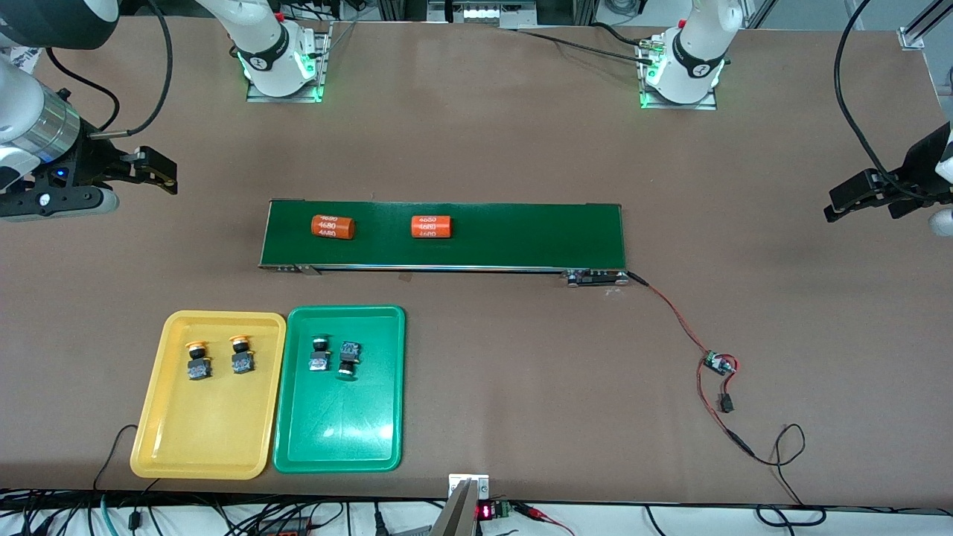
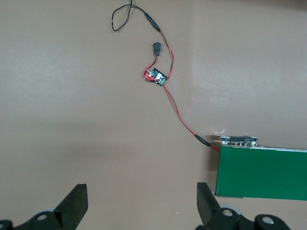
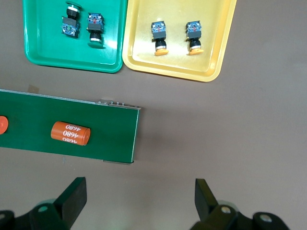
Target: Sort buttons by color to trays
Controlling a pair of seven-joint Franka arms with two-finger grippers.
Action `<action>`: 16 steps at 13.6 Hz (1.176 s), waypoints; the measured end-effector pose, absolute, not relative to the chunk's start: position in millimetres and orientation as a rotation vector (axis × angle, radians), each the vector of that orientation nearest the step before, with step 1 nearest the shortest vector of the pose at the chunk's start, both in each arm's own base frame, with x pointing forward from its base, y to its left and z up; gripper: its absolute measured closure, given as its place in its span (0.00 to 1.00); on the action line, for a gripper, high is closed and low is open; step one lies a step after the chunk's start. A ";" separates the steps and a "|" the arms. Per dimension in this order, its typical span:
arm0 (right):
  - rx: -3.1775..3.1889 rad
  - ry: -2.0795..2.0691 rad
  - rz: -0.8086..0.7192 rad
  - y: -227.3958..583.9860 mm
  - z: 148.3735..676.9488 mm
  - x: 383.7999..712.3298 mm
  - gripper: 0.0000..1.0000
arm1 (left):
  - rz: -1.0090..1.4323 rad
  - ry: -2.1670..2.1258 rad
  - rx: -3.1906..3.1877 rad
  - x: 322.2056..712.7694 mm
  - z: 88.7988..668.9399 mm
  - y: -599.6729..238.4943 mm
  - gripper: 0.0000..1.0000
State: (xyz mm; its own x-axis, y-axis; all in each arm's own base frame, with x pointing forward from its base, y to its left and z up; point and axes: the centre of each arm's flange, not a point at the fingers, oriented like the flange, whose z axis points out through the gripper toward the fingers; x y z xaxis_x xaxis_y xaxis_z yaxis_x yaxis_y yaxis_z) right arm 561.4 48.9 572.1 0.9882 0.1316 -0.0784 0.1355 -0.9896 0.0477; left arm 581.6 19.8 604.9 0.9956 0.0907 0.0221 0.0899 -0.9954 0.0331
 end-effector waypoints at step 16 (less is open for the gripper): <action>3.145 0.145 -0.140 54.5 562.0 567.8 0.00 | 0.033 0.141 3.106 581.6 603.9 19.8 0.00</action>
